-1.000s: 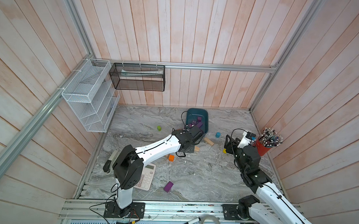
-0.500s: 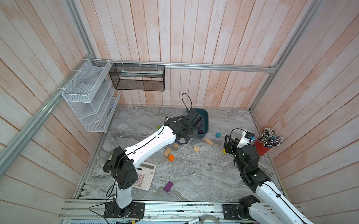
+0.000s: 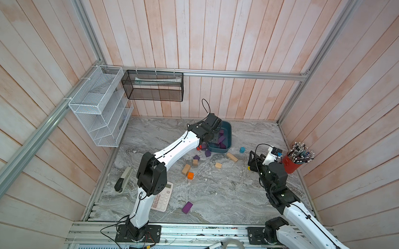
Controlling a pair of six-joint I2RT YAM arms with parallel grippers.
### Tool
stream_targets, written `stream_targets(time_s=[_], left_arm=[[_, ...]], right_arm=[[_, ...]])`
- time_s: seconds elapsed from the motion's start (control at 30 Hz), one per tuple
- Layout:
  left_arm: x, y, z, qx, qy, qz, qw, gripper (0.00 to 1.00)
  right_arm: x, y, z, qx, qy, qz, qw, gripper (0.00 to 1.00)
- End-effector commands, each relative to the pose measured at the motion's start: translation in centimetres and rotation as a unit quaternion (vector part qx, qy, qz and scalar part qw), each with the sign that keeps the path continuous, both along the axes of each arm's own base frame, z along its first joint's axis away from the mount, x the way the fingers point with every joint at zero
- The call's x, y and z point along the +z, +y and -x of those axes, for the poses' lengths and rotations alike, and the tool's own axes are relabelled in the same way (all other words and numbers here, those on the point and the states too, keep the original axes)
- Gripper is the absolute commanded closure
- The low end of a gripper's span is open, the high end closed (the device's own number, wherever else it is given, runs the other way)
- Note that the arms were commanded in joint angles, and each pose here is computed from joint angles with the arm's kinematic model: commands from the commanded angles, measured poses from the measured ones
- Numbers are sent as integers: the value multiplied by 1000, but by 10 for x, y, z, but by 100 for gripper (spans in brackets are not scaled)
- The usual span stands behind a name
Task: Pick purple bricks into the storage bin
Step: Place the building block in the storage box.
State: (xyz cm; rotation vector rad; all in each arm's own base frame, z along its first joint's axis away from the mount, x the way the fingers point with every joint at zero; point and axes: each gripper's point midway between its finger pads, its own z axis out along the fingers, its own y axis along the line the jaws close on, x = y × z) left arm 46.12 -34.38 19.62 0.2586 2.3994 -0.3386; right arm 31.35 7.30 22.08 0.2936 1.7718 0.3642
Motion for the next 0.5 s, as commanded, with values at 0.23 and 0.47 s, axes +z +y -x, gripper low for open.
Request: stream_targets(time_s=[0.23, 0.47], left_arm=[[-32, -6, -77, -20, -51, -14, 998, 73], [-60, 3, -119, -36, -71, -11, 997, 73]], right_arm=[[1, 7, -1, 18, -27, -10, 999, 36], [-5, 11, -6, 25, -25, -4, 999, 36]])
